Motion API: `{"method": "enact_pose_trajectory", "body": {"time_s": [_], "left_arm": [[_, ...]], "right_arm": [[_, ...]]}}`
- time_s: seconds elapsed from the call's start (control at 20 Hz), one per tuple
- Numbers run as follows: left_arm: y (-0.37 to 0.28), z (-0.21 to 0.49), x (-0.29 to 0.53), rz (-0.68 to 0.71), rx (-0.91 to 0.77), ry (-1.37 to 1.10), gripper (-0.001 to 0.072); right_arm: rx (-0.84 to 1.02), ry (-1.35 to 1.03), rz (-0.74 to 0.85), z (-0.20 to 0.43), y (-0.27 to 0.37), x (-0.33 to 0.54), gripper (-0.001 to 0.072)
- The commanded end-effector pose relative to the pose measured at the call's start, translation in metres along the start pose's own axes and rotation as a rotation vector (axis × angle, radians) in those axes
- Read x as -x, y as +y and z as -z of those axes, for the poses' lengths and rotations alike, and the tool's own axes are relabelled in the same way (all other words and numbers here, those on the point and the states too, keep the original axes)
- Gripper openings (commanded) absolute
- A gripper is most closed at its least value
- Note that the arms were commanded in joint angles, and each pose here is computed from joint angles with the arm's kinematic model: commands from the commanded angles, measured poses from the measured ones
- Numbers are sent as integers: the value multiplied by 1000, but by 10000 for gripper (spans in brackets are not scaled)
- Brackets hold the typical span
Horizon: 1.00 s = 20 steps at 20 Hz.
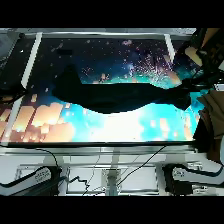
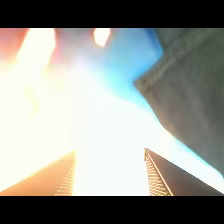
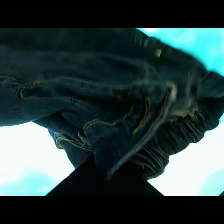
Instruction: Fold the clothes and pants, and hang the long-sleeved shirts on hangers.
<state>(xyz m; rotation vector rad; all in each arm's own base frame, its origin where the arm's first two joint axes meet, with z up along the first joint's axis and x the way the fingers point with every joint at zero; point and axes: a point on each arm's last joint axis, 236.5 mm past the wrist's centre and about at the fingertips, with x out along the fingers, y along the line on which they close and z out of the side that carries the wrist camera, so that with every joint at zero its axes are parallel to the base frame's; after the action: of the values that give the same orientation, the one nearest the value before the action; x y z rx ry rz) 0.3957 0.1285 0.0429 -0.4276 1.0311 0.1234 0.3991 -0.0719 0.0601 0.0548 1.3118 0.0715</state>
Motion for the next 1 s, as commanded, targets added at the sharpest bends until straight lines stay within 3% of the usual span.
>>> {"method": "enact_pose_trajectory", "body": {"time_s": [0.0, 0.05, 0.3, 0.95], "left_arm": [[-16, 27, -32, 120, 25, 143, 549], [-25, 26, -45, 181, 55, 150, 624], [-44, 19, -106, 366, 224, 146, 625], [-63, -2, -197, 195, 148, -43, 614]], "right_arm": [[-54, 98, -67, 11, 6, -27, 36], [-54, 93, -75, 10, 7, -27, 36], [-52, 90, -77, 10, 8, -26, 37], [-53, 82, -78, 8, 8, -26, 37]]}}
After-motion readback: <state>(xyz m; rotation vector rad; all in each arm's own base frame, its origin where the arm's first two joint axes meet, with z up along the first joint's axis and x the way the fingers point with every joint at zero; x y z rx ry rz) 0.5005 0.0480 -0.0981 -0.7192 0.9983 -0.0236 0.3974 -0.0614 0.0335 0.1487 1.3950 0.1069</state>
